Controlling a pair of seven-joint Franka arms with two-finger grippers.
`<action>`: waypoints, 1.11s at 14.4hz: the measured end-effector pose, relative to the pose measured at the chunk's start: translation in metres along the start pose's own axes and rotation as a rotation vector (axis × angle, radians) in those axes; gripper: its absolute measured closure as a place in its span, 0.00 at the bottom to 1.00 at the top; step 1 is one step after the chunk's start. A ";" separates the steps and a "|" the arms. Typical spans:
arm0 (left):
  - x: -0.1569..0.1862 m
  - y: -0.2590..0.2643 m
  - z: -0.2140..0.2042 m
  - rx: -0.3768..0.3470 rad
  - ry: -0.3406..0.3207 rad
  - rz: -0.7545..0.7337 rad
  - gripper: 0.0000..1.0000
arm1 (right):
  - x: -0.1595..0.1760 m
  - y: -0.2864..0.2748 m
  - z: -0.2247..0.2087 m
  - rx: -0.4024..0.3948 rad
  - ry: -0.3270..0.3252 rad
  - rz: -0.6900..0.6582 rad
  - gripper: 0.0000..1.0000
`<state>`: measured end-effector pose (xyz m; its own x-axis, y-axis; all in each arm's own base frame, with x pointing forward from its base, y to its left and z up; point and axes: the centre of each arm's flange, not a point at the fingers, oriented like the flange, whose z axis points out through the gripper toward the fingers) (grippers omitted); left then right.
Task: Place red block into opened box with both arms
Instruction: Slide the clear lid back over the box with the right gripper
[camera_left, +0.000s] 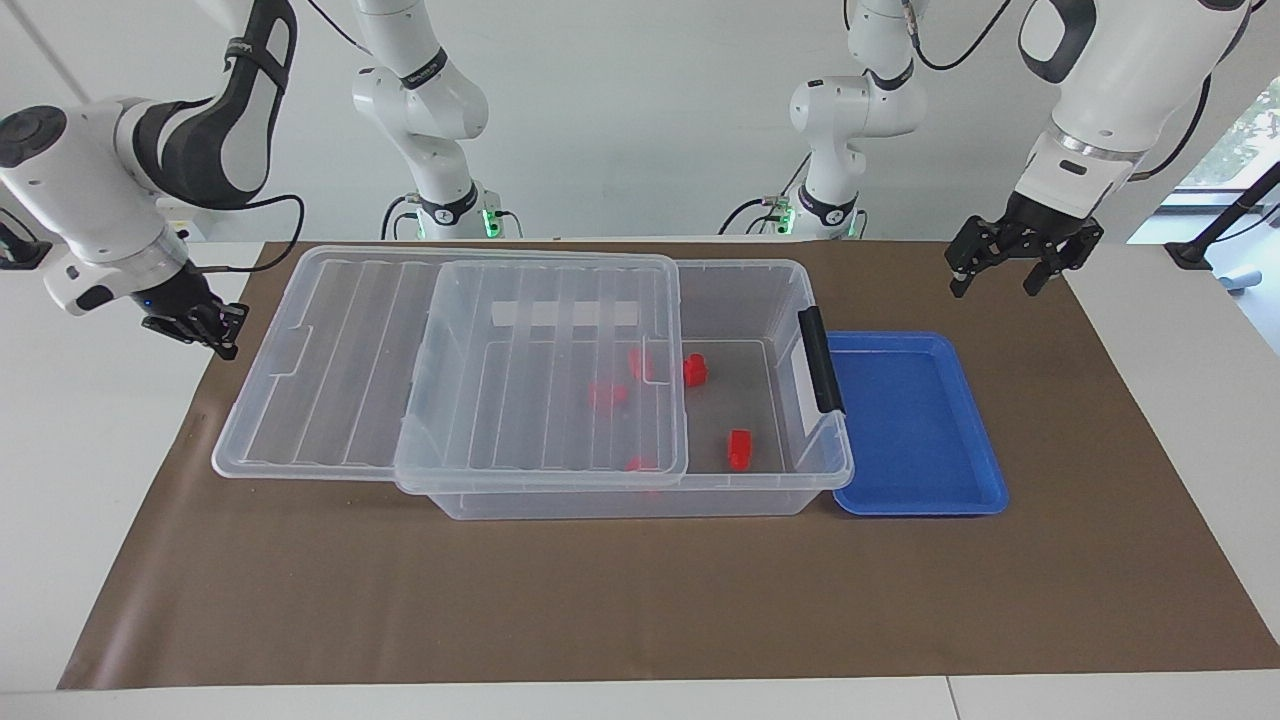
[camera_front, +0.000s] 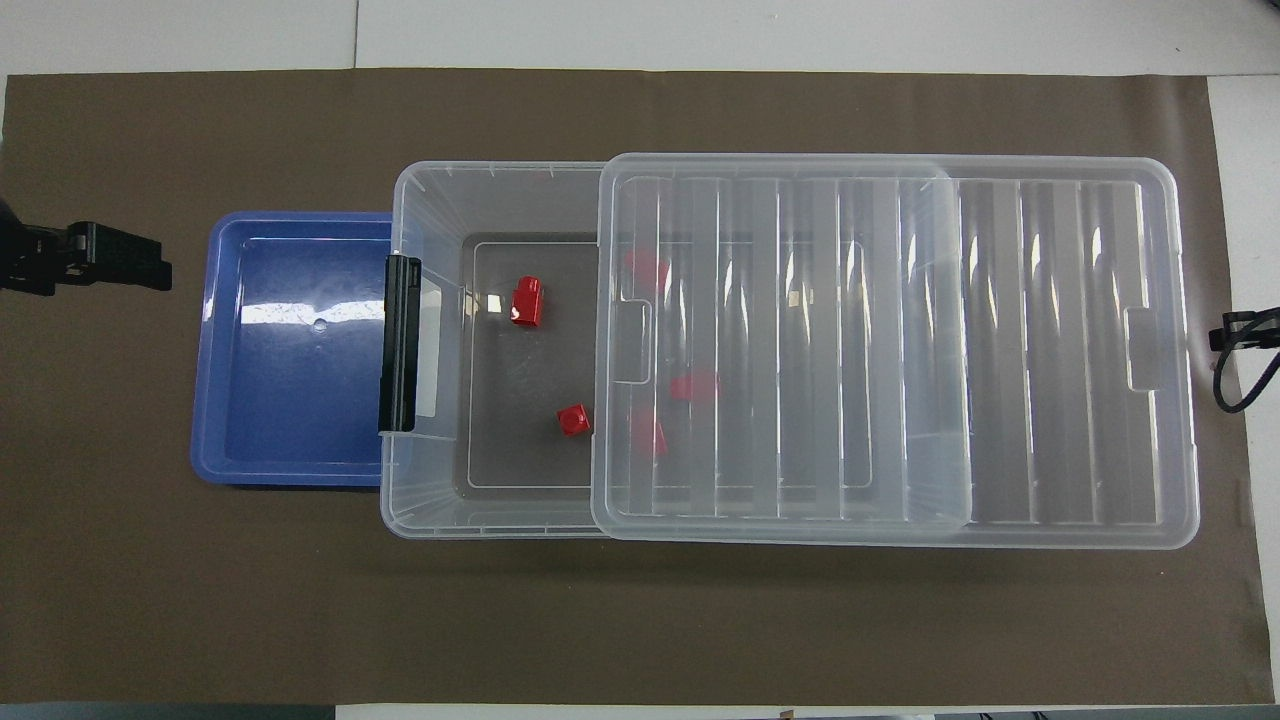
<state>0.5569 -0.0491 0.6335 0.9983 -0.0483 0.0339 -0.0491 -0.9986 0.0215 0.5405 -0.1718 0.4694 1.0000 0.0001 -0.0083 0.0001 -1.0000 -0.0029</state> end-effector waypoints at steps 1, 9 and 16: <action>0.001 -0.003 -0.002 0.000 -0.011 0.007 0.00 | 0.002 -0.007 0.000 0.000 -0.001 0.000 0.99; 0.006 -0.001 -0.007 -0.001 -0.030 0.032 0.00 | 0.015 -0.072 0.004 0.001 -0.008 0.044 0.99; -0.003 0.000 0.002 0.000 -0.069 0.051 0.00 | 0.019 -0.139 0.007 -0.001 -0.016 0.126 0.99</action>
<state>0.5537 -0.0494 0.6317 0.9944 -0.1001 -0.0339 -0.0994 -0.9948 0.0215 0.5592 -0.0331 0.4631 0.9918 -0.1253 -0.0247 -0.1253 -0.9921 0.0006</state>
